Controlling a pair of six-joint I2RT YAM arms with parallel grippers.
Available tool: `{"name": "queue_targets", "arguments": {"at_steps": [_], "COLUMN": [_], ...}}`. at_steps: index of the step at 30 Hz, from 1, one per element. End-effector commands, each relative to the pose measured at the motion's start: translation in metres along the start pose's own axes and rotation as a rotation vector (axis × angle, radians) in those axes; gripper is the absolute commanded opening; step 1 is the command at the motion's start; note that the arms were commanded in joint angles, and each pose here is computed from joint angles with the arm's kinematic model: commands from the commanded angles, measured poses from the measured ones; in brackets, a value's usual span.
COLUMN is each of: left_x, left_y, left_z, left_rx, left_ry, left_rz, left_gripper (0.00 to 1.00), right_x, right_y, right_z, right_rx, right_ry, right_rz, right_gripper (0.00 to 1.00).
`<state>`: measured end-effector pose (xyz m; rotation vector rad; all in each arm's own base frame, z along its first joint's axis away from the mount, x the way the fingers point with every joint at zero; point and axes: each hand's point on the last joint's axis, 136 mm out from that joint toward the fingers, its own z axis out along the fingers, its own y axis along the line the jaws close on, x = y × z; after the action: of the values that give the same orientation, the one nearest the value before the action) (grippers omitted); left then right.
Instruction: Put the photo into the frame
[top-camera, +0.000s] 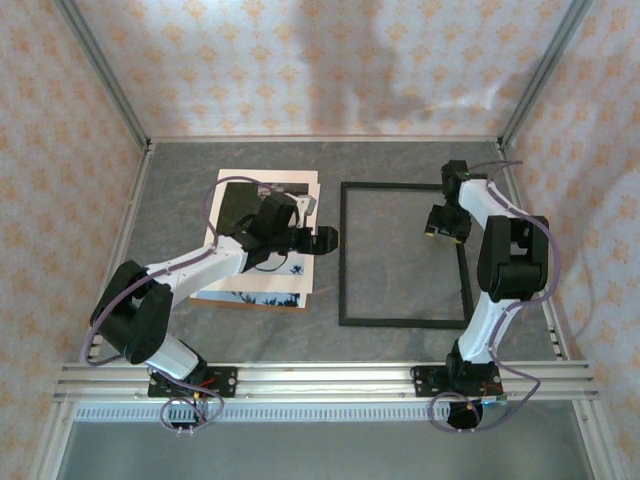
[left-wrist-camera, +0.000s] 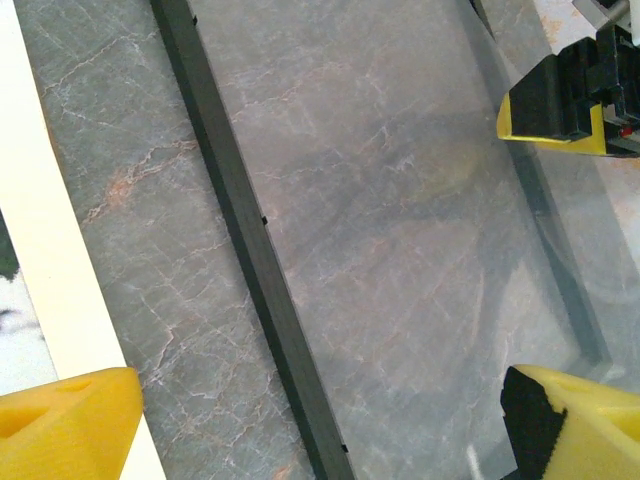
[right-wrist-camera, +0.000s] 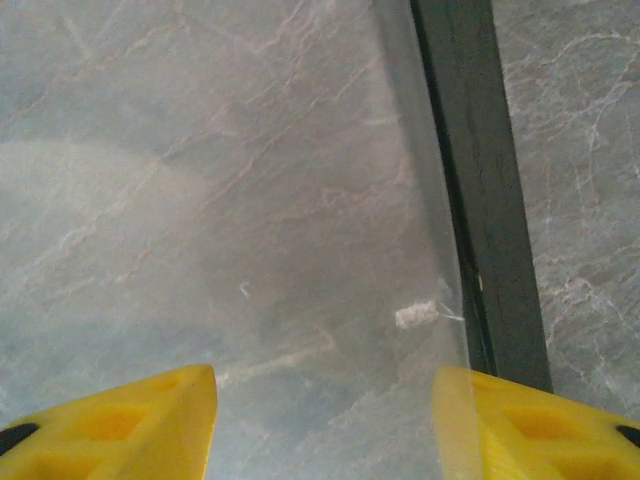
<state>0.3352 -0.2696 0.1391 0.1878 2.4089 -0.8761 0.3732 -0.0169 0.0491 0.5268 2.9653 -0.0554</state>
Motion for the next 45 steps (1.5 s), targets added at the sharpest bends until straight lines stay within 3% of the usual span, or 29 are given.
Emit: {"name": "queue_targets", "arguments": {"at_steps": [1, 8, 17, 22, 30, 35, 40, 45], "left_x": [-0.005, -0.005, -0.008, -0.011, -0.01, -0.022, -0.042, -0.058], "left_y": [-0.003, 0.003, 0.018, 0.041, 0.099, 0.153, 0.203, 0.248], "left_z": [0.001, 0.0, -0.007, -0.018, -0.048, -0.097, -0.123, -0.133], "left_rx": [-0.021, -0.053, -0.109, -0.157, -0.311, -0.503, -0.58, -0.62], "left_ry": [-0.006, -0.011, -0.03, -0.064, -0.109, -0.225, -0.287, -0.262], "left_rz": [0.025, 0.03, 0.026, -0.021, -0.14, -0.222, -0.343, -0.394], "left_gripper": [0.92, 0.92, 0.93, 0.92, 0.92, 0.94, 0.95, 0.95], "right_x": [-0.015, -0.023, -0.024, 0.001, 0.081, 0.114, 0.118, 0.097], "right_y": [-0.004, -0.017, -0.028, -0.003, 0.134, 0.246, 0.322, 0.345], "right_z": [0.0, -0.006, -0.033, -0.056, -0.062, -0.083, -0.091, -0.078], "right_rx": [0.012, 0.025, 0.053, -0.021, -0.226, -0.418, -0.466, -0.436], "right_ry": [-0.034, -0.06, -0.137, -0.201, -0.177, -0.237, -0.324, -0.353], "right_rz": [0.034, 0.072, 0.099, 0.069, -0.278, -0.458, -0.468, -0.313], "right_gripper": [0.61, 0.71, 0.74, 0.79, 0.77, 0.78, 0.81, 0.8]}}
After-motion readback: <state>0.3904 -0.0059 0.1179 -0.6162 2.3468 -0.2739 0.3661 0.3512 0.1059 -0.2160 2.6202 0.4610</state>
